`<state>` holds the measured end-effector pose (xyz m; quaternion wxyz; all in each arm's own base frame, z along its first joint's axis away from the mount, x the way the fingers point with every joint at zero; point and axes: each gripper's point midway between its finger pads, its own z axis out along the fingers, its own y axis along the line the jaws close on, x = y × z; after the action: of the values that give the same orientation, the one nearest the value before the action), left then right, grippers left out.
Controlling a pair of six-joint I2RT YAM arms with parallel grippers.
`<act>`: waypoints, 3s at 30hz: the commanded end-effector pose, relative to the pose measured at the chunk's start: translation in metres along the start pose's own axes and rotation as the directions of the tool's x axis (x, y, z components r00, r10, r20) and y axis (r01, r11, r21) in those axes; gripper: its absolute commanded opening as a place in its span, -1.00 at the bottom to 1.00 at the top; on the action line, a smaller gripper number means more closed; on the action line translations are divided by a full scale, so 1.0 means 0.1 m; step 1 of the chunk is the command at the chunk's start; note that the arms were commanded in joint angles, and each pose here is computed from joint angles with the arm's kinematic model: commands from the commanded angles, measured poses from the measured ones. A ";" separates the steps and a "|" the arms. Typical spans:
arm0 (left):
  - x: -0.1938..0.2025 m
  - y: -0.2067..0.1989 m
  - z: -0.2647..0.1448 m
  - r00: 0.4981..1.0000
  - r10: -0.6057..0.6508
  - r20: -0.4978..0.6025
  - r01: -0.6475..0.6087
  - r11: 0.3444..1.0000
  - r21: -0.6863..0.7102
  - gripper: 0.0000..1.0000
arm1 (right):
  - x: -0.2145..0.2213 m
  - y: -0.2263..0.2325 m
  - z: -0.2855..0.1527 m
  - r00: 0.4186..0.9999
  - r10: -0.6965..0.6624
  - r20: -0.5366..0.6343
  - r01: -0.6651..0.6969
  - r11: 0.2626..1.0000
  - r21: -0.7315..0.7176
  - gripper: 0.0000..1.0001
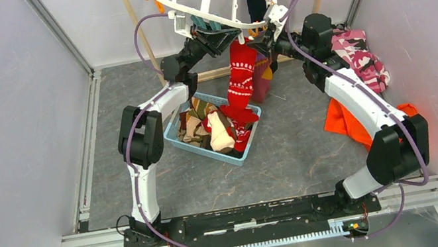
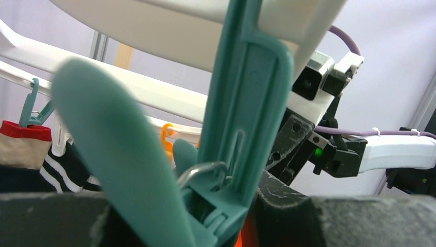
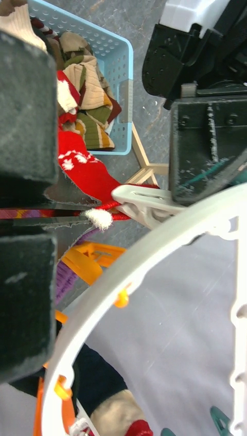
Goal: Clip the socks to the hanger
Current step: Open the clamp at the hanger, then clamp the sock onto the hanger, then pick up the sock from the bin.
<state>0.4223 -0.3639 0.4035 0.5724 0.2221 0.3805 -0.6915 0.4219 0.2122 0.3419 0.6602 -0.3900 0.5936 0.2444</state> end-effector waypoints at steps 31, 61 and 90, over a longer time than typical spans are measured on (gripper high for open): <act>-0.07 -0.10 0.02 1.000 0.005 0.013 -0.006 0.999 0.038 -0.62 | -0.42 -0.06 0.03 0.998 -0.018 0.061 0.022 0.998 -0.059 -1.00; -0.12 -0.11 -0.30 0.998 0.048 0.044 -0.043 0.993 -0.107 1.00 | -0.06 -0.01 -0.08 0.997 -0.053 -0.047 0.051 0.997 -0.056 -0.26; 0.07 -0.76 -1.71 0.902 0.095 -0.422 -0.354 0.722 -0.594 1.00 | 0.44 0.68 -1.19 0.956 -0.116 -0.270 0.071 0.983 -0.170 0.78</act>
<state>0.3332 -0.2582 0.3453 0.6210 0.1678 0.5976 -0.4785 0.3308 0.1570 0.3021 0.5755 -0.4744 0.6352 0.2005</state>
